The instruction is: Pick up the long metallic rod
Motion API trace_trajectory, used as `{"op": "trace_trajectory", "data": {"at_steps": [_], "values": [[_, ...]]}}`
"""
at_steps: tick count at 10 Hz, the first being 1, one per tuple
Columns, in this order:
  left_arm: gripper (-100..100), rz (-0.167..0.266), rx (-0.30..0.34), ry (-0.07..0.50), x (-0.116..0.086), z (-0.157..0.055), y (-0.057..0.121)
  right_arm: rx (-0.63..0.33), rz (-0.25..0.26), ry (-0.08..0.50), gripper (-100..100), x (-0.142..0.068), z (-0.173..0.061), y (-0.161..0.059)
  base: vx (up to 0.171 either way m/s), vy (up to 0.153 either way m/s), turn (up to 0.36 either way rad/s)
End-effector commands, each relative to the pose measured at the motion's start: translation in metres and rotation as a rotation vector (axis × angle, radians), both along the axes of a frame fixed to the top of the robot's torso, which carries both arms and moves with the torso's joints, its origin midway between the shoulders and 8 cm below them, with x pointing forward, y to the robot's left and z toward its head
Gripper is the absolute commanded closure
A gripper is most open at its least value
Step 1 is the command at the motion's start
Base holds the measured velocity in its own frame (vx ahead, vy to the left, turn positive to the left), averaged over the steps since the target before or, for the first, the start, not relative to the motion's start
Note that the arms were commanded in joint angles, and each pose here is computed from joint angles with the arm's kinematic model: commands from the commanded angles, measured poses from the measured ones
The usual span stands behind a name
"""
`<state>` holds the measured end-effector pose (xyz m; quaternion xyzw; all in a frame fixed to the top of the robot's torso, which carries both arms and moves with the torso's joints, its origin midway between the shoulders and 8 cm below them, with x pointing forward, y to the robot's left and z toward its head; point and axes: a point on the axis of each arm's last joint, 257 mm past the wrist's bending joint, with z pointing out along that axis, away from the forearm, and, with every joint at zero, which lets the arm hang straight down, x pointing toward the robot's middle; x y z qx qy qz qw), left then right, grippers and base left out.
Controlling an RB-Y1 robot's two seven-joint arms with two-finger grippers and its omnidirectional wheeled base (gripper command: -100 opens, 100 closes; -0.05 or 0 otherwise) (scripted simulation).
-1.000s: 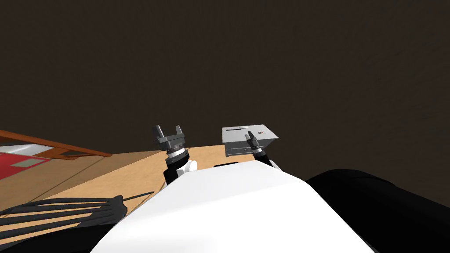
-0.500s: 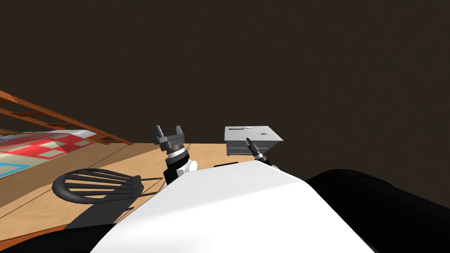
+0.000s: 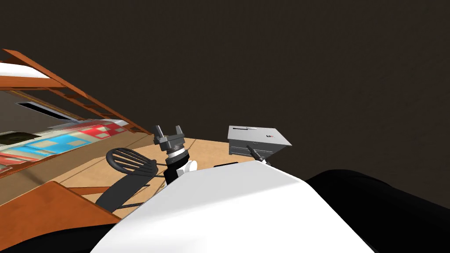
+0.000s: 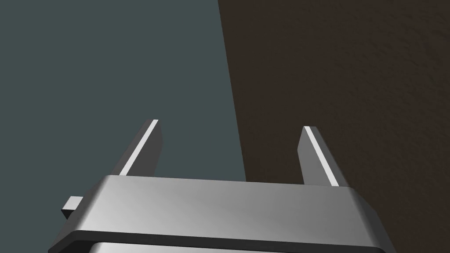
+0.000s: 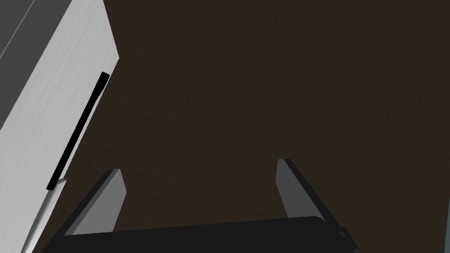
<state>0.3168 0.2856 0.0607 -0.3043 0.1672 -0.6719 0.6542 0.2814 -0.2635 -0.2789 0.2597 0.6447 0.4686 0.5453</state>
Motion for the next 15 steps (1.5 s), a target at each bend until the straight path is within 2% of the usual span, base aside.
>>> {"op": "trace_trajectory", "data": {"at_steps": [1, 2, 4, 5, 6, 7, 9, 10, 11, 12, 13, 14, 15], "values": [[0, 0.000, 0.000, 0.000, 0.000, 0.000, 0.000, -0.039, 0.013, 0.042, -100, -0.015, -0.022, -0.004, -0.047, -0.015, 0.145], [0, 0.000, 0.000, 0.000, 0.000, 0.000, 0.000, -0.084, 0.047, 0.083, -100, -0.034, -0.039, -0.005, -0.052, -0.008, 0.349], [0, 0.000, 0.000, 0.000, 0.000, 0.000, 0.000, -0.101, 0.039, 0.116, -100, -0.040, -0.053, -0.014, -0.031, -0.010, 0.058], [0, 0.000, 0.000, 0.000, 0.000, 0.000, 0.000, -0.147, 0.079, 0.154, -100, -0.060, -0.067, -0.016, -0.025, 0.003, 0.294], [0, 0.000, 0.000, 0.000, 0.000, 0.000, 0.000, -0.160, 0.069, 0.184, -100, -0.066, -0.079, -0.024, -0.029, -0.007, 0.233], [0, 0.000, 0.000, 0.000, 0.000, 0.000, 0.000, -0.201, 0.109, 0.220, -100, -0.086, -0.091, -0.026, -0.037, -0.009, 0.332], [0, 0.000, 0.000, 0.000, 0.000, 0.000, 0.000, -0.218, 0.100, 0.252, -100, -0.094, -0.103, -0.036, -0.024, -0.010, 0.091], [0, 0.000, 0.000, 0.000, 0.000, 0.000, 0.000, -0.265, 0.140, 0.300, -100, -0.118, -0.117, -0.043, -0.022, 0.002, 0.349], [0, 0.000, 0.000, 0.000, 0.000, 0.000, 0.000, -0.275, 0.133, 0.321, -100, -0.123, -0.124, -0.049, -0.020, -0.008, 0.221], [0, 0.000, 0.000, 0.000, 0.000, 0.000, 0.000, -0.314, 0.172, 0.362, -100, -0.146, -0.135, -0.054, -0.018, 0.001, 0.378], [0, 0.000, 0.000, 0.000, 0.000, 0.000, 0.000, -0.328, 0.170, 0.381, -100, -0.152, -0.140, -0.062, -0.013, -0.010, 0.163], [0, 0.000, 0.000, 0.000, 0.000, 0.000, 0.000, -0.370, 0.207, 0.430, -100, -0.177, -0.152, -0.071, -0.012, -0.002, 0.337], [0, 0.000, 0.000, 0.000, 0.000, 0.000, 0.000, -0.387, 0.202, 0.456, -100, -0.185, -0.158, -0.081, -0.007, -0.008, 0.210]]}}
